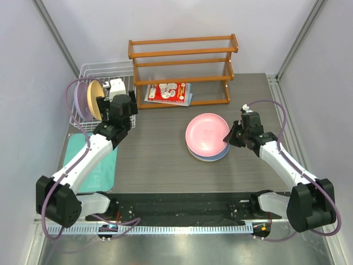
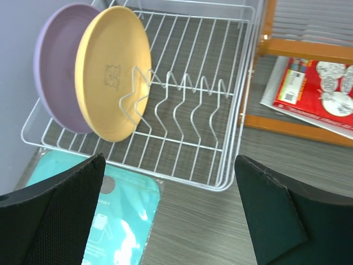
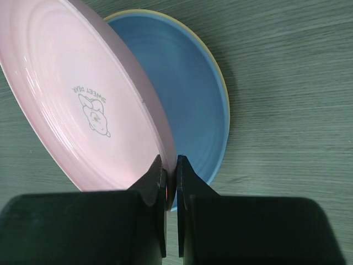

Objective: Unload the plates from the dish rack

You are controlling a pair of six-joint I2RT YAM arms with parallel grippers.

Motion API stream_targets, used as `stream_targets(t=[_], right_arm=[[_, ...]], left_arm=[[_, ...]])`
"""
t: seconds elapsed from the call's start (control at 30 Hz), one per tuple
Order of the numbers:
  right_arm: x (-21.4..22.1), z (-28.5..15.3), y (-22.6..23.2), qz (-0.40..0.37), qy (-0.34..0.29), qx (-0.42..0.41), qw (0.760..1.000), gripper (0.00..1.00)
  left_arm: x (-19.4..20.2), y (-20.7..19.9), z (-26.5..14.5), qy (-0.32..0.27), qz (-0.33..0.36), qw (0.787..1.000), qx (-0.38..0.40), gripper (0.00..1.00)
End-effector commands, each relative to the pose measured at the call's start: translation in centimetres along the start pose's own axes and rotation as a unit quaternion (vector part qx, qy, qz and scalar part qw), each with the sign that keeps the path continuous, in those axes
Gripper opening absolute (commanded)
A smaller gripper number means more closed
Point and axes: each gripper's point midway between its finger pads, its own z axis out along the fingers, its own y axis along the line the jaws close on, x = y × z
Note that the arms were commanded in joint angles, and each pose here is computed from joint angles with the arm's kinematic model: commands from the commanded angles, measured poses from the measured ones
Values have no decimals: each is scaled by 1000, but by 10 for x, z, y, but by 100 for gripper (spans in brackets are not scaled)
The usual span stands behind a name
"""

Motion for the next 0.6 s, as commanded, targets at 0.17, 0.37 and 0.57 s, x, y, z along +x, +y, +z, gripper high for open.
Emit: stream_targets(t=[0.17, 0.37, 0.57], right_arm=[[1, 4, 8, -3, 8, -22, 1000, 16], [-1, 5, 1, -7, 3, -5, 1000, 43], [-21, -7, -15, -17, -45, 50, 998, 78]], left_arm=[[-23, 35, 24, -3, 5, 997, -71, 100], [-29, 64, 44, 3, -14, 995, -97, 99], [-35, 88, 62, 11, -34, 993, -113, 99]])
